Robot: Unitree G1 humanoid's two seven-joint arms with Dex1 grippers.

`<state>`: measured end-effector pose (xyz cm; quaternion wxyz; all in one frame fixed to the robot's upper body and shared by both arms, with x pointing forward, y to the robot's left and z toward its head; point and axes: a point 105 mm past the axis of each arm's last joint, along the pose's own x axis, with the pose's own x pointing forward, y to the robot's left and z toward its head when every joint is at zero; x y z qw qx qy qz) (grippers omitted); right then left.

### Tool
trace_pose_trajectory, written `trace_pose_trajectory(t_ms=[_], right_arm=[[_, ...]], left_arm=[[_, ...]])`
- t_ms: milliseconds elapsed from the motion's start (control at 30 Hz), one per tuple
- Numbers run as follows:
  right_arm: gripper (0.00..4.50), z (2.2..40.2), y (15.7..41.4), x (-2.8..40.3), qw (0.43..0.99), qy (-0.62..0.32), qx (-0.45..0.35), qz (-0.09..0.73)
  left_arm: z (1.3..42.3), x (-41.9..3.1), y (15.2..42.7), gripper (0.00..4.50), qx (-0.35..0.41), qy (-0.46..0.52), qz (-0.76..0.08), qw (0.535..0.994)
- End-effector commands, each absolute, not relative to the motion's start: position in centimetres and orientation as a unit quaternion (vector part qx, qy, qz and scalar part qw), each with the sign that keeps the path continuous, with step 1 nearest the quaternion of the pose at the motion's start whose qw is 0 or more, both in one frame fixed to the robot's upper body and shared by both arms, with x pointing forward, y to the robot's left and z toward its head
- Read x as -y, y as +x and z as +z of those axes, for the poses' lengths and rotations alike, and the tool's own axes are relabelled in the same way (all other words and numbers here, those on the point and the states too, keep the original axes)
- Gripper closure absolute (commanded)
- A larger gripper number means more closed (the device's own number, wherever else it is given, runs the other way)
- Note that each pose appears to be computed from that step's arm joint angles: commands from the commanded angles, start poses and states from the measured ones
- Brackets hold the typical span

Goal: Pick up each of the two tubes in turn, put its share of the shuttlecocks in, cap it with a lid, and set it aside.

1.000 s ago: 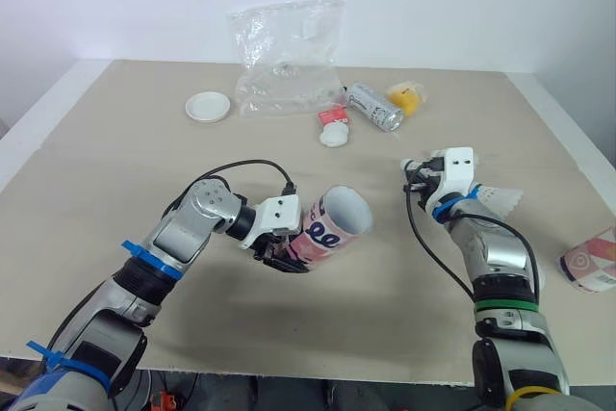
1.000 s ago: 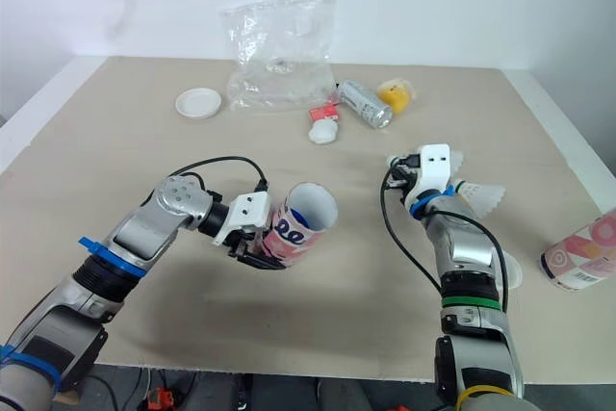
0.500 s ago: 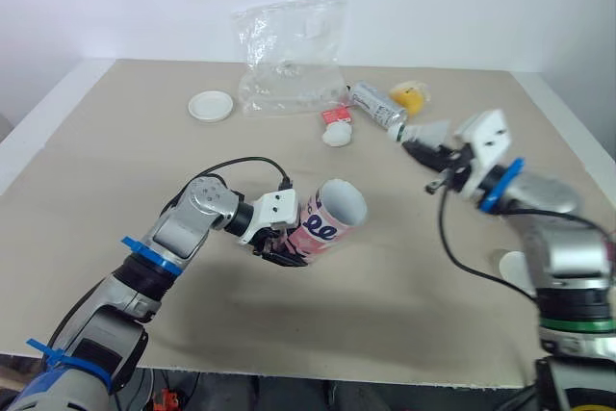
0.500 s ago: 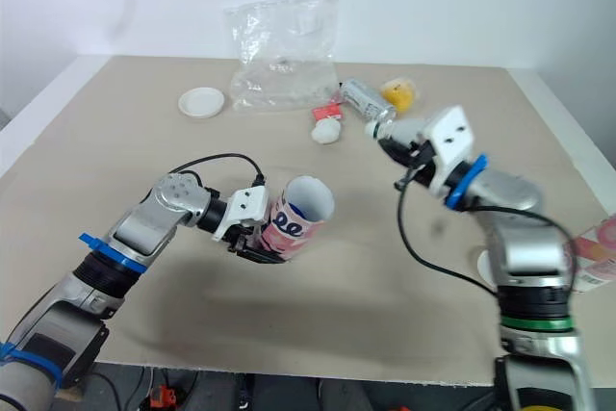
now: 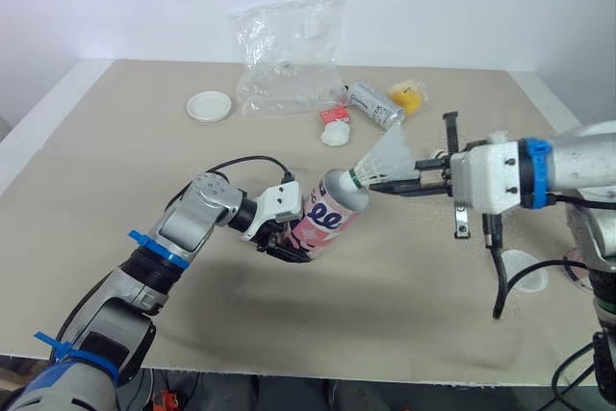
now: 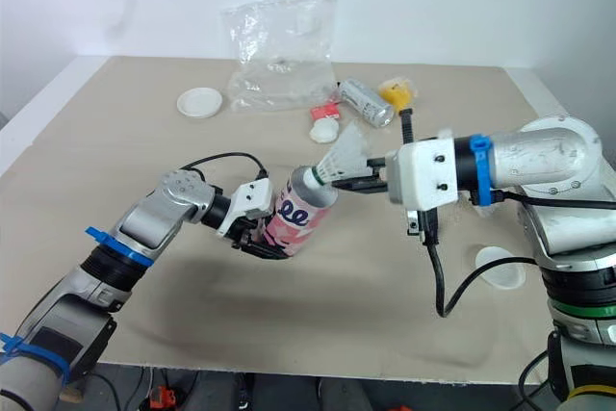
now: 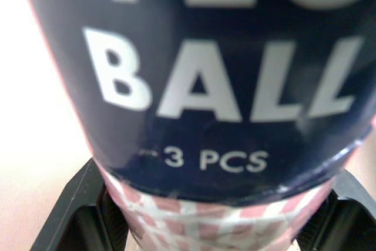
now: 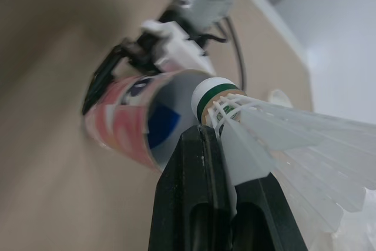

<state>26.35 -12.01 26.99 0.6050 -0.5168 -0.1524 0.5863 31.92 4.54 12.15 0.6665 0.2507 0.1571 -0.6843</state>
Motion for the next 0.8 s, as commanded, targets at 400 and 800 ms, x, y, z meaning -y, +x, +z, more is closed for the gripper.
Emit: trace_pose_trajectory(t_ms=[400,800], right_arm=[[3.81,26.6,26.9,11.0,0.534,-0.576,0.158,0.598],[0.07,30.3,27.2,12.4,0.679,-0.423,0.17,0.575]], left_arm=[[13.2,-4.4,32.3,1.59,-0.137,0.271,-0.667,0.681],[13.0,-4.6,32.6,1.59,-0.14,0.275,-0.66,0.685]])
